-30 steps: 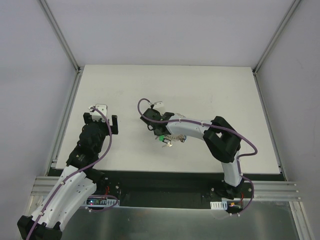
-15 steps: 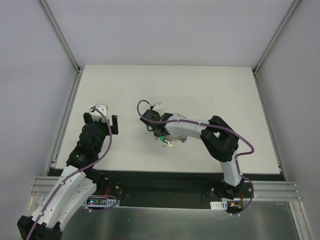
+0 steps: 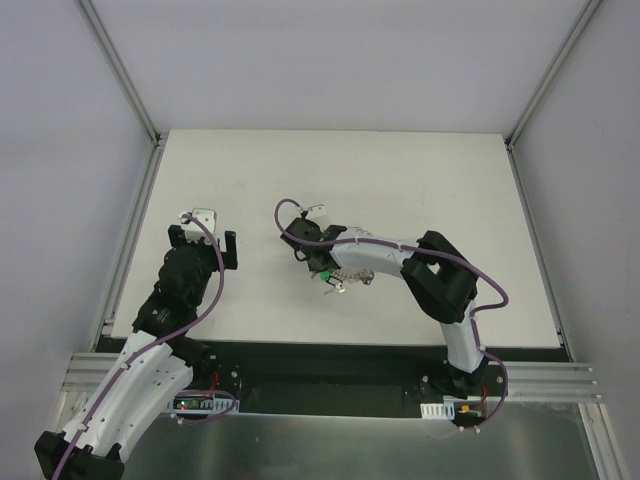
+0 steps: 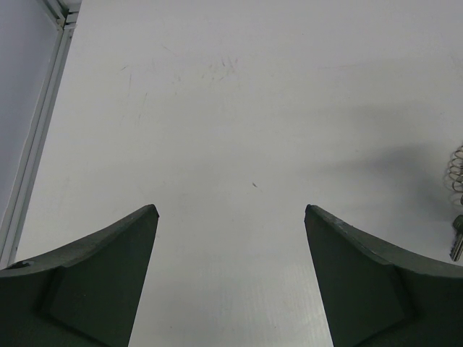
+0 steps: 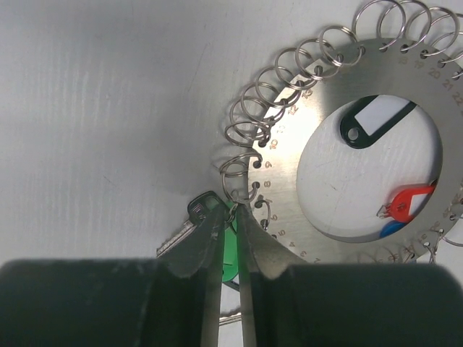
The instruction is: Put the keys on the keyring
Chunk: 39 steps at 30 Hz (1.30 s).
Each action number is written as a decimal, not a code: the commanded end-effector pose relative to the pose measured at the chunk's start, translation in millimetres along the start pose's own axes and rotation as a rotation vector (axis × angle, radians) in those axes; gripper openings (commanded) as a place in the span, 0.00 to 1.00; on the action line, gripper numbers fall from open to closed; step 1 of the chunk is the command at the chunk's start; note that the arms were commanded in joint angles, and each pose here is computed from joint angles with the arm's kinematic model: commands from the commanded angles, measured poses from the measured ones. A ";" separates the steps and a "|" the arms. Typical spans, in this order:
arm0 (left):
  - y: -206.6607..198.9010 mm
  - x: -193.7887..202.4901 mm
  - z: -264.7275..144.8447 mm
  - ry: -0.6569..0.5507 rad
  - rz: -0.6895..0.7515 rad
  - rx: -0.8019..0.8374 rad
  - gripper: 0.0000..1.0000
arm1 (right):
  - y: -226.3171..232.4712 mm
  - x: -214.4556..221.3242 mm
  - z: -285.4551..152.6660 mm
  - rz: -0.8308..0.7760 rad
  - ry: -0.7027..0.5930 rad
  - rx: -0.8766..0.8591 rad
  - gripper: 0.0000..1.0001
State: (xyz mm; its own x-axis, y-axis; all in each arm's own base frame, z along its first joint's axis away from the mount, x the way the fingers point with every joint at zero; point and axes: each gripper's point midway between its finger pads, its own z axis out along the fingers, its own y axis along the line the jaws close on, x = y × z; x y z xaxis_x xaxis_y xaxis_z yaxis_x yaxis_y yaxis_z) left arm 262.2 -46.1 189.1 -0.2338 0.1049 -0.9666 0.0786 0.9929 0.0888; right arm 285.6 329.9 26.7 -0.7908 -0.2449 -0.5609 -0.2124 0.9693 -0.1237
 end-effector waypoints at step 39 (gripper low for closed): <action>-10.4 -6.0 1.5 -0.031 -0.006 0.049 0.83 | 0.7 -44.5 -9.4 0.119 -0.099 -0.024 0.06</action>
State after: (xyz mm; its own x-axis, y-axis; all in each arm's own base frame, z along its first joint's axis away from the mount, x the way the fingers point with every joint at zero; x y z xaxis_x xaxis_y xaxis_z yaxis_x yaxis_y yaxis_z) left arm 261.9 -49.4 188.6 -0.2340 0.1050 -0.9666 0.0967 0.9917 0.0844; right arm 302.6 333.5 34.4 -0.7852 -0.1709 -0.5952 -0.1589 0.9846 -0.0731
